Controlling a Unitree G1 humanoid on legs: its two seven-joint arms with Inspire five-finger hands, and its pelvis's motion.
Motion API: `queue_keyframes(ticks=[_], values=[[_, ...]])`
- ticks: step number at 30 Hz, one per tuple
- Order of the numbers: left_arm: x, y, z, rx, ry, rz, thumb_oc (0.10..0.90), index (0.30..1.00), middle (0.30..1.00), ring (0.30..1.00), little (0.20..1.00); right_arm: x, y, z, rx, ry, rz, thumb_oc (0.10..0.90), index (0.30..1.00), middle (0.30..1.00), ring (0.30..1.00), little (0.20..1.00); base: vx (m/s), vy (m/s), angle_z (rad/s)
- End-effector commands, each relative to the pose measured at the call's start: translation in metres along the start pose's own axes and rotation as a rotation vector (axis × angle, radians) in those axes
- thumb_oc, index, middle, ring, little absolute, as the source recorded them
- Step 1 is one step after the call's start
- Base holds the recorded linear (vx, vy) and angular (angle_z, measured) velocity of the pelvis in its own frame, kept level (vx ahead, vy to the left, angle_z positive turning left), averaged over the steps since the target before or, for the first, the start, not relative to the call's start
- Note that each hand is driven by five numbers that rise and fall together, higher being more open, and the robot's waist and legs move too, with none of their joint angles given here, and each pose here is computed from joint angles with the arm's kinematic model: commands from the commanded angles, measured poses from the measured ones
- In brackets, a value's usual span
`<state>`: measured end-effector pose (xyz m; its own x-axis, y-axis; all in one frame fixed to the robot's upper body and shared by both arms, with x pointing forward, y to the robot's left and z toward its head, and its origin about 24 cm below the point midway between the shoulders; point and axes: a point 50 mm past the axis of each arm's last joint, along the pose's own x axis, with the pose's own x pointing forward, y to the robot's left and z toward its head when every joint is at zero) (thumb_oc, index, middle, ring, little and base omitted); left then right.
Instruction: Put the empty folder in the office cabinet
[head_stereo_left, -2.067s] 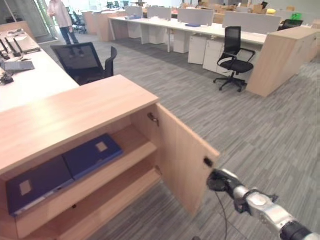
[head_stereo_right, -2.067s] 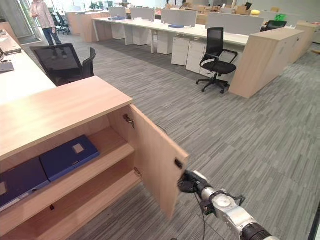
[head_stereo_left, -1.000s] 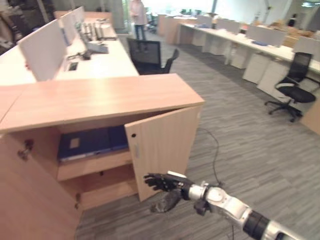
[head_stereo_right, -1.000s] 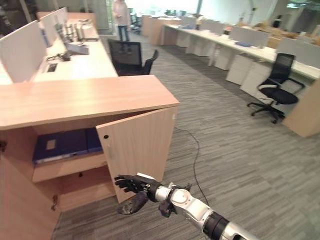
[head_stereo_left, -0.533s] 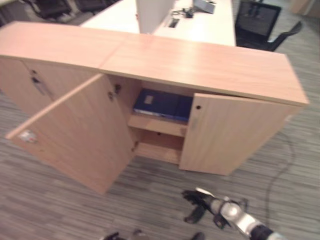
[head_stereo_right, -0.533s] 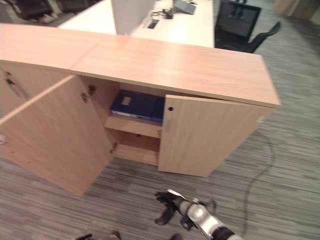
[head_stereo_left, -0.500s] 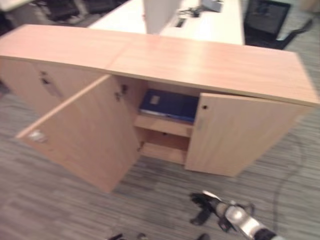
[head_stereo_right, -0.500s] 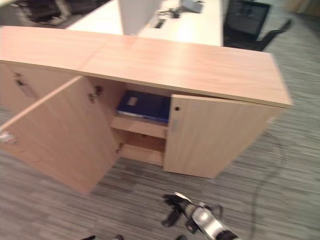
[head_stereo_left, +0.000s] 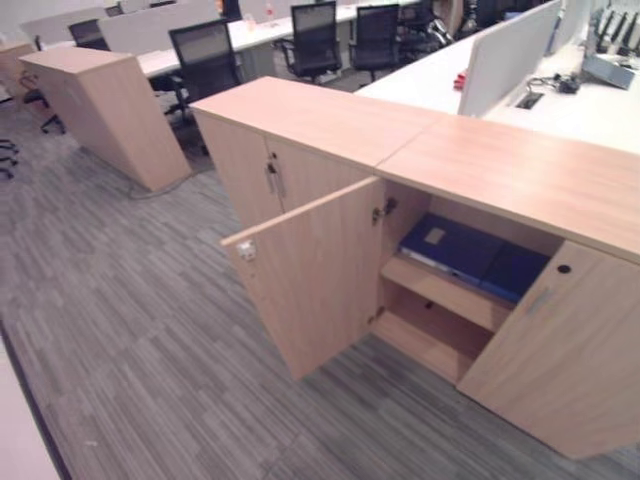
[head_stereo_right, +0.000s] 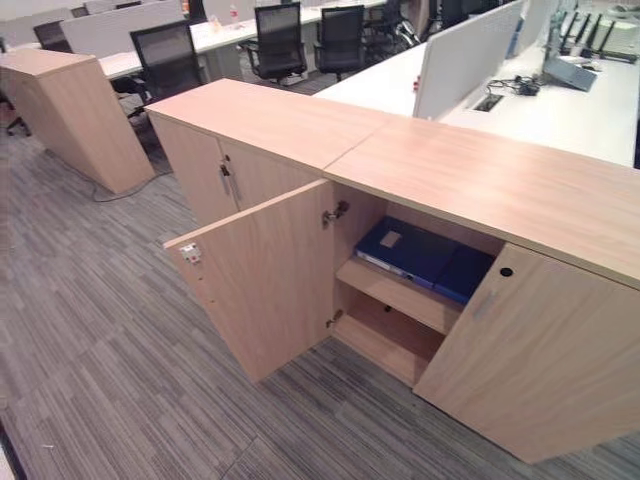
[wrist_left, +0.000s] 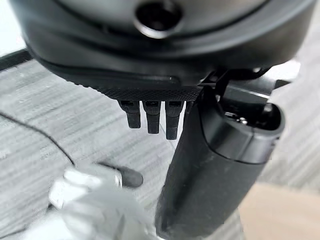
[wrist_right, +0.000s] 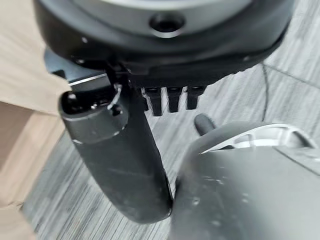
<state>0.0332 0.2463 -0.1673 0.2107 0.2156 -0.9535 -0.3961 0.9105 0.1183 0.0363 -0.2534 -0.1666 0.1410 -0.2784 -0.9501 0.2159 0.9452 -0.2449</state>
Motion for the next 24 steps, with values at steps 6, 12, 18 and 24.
queue_keyframes(ticks=[6,12,18,24], values=[[-0.02,0.082,0.11,0.099,-0.341,0.246,0.8,0.9,0.9,0.9,0.9,0.0,-0.013,-0.003,0.071,0.017,-0.03,0.8,0.9,0.9,0.9,0.9,0.02,0.075,-0.05],[-0.102,0.135,0.246,0.246,-0.781,0.497,0.8,0.9,0.9,0.9,0.9,0.0,-0.019,0.006,0.02,-0.019,-0.019,0.8,0.9,0.9,0.9,0.9,0.01,-0.012,-0.36],[-0.147,0.135,0.306,0.39,-0.924,0.608,0.8,0.9,0.9,0.9,0.9,0.0,-0.02,0.013,-0.03,-0.046,-0.002,0.8,0.9,0.9,0.9,0.9,0.01,-0.012,-0.24],[-0.176,0.137,0.341,0.406,-0.949,0.671,0.8,0.9,0.9,0.9,0.9,0.0,-0.015,0.021,-0.05,-0.081,0.027,0.8,0.9,0.9,0.9,0.9,0.02,-0.012,-0.22]])
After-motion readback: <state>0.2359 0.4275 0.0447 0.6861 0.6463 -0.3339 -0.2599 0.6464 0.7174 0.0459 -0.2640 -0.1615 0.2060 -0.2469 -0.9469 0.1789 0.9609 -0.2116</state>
